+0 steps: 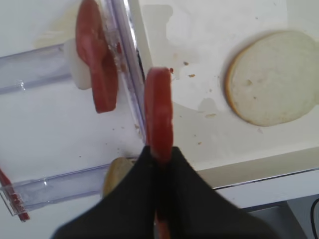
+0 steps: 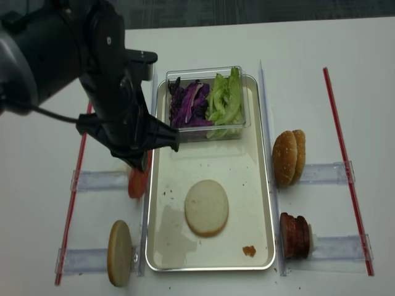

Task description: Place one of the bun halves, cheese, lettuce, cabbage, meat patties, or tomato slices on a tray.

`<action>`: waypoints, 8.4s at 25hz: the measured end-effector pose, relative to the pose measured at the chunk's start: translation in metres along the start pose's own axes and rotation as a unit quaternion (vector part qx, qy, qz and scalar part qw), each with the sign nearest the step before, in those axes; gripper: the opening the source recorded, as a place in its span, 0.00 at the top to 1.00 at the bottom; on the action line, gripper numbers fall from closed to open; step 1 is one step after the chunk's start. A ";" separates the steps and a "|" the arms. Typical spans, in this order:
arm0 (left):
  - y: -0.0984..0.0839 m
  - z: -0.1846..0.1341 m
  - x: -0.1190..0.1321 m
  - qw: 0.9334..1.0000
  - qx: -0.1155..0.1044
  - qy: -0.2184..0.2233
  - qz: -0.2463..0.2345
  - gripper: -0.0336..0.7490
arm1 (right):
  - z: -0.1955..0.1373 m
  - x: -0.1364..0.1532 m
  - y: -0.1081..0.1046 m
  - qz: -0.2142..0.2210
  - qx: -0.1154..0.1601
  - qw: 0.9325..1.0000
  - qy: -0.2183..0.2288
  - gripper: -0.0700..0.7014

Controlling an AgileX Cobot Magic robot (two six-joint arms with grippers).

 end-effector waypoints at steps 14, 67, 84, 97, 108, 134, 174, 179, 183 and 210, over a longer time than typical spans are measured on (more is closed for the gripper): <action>-0.063 -0.015 -0.003 0.992 0.033 0.004 -0.126 0.95 | 0.000 0.000 0.000 0.000 0.002 1.000 0.000 0.49; -0.090 -0.013 0.104 0.918 -0.003 0.106 -0.382 0.95 | 0.000 0.000 0.000 0.000 0.002 1.000 0.000 0.49; -0.085 -0.013 0.109 0.925 -0.028 0.114 -0.360 0.77 | 0.000 0.000 0.000 0.000 0.000 1.000 0.000 0.49; -0.082 -0.011 0.113 0.931 -0.029 0.107 -0.349 0.75 | 0.000 0.000 0.000 0.000 0.000 1.000 0.000 0.49; -0.075 -0.007 0.113 0.942 -0.026 0.113 -0.314 0.74 | 0.000 0.000 0.000 0.000 0.000 1.000 0.000 0.49; -0.038 0.005 0.074 0.979 -0.009 0.087 -0.184 0.70 | 0.000 0.000 0.000 0.000 0.000 1.000 0.000 0.49; 0.062 0.059 0.013 0.997 -0.078 0.001 0.000 0.70 | 0.000 0.000 0.000 0.000 0.002 1.000 0.000 0.49; 0.092 0.065 0.005 0.995 -0.095 -0.013 0.007 0.70 | 0.000 0.000 0.000 0.000 0.002 1.000 0.000 0.49; 0.111 0.066 -0.002 0.995 -0.101 -0.022 0.011 0.70 | 0.000 0.000 0.000 0.000 0.002 1.000 0.000 0.49; 0.126 -0.052 -0.056 0.991 -0.092 -0.100 -0.003 0.70 | 0.000 0.000 0.000 0.000 0.002 1.000 0.000 0.49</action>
Point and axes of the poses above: a point on each arm's last joint axis where the gripper is mounted, x pointing out along that axis toward the gripper, y along the wrist's bending axis when the last joint is at zero, z = x × y, the point moved 8 cm from there along x, pointing out along that axis toward the gripper, and after that the axes turned 10 degrees about -x, right-handed, at the moved point
